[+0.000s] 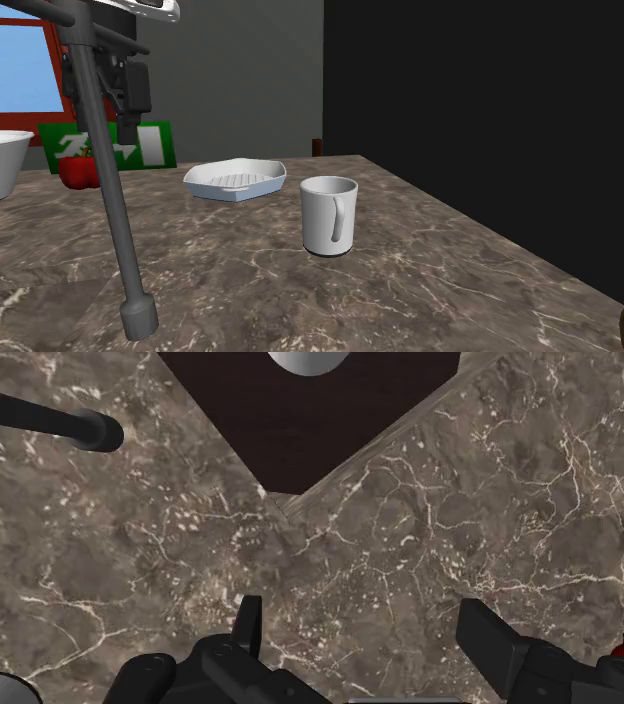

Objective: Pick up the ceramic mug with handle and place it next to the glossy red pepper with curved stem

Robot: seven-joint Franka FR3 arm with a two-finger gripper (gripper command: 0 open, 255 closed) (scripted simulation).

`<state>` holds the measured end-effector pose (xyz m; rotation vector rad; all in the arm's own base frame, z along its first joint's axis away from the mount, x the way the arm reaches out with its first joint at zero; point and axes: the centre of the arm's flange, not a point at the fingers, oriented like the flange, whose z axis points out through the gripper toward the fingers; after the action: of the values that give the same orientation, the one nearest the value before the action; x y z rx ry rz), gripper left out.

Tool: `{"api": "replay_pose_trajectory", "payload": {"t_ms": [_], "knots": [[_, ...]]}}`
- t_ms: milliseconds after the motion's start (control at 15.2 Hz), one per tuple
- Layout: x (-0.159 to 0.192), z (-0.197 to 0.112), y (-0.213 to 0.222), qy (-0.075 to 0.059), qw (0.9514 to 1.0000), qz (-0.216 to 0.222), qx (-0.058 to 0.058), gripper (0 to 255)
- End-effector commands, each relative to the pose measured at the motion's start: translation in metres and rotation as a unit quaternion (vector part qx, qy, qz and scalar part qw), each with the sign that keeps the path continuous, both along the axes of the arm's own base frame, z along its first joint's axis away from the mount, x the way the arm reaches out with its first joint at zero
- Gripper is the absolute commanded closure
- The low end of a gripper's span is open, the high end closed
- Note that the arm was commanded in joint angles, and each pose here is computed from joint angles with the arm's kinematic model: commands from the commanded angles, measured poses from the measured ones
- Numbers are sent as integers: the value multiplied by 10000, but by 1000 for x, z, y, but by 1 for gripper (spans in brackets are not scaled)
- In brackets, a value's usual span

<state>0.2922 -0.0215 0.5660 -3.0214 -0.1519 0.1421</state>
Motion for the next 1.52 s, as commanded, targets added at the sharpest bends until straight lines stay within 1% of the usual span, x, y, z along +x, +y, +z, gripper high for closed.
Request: {"api": "replay_pose_trajectory", "payload": {"t_ms": [0,330,726,1386,1452], "knots": [[0,0,0,0,10000,0,0,0],[40,-19,-39,-99,9995,-196,-208,0],[87,-38,-89,-219,9978,-431,-457,0],[161,-63,-179,-417,9919,-822,-871,0],[165,-64,-185,-429,9914,-846,-897,0]]}}
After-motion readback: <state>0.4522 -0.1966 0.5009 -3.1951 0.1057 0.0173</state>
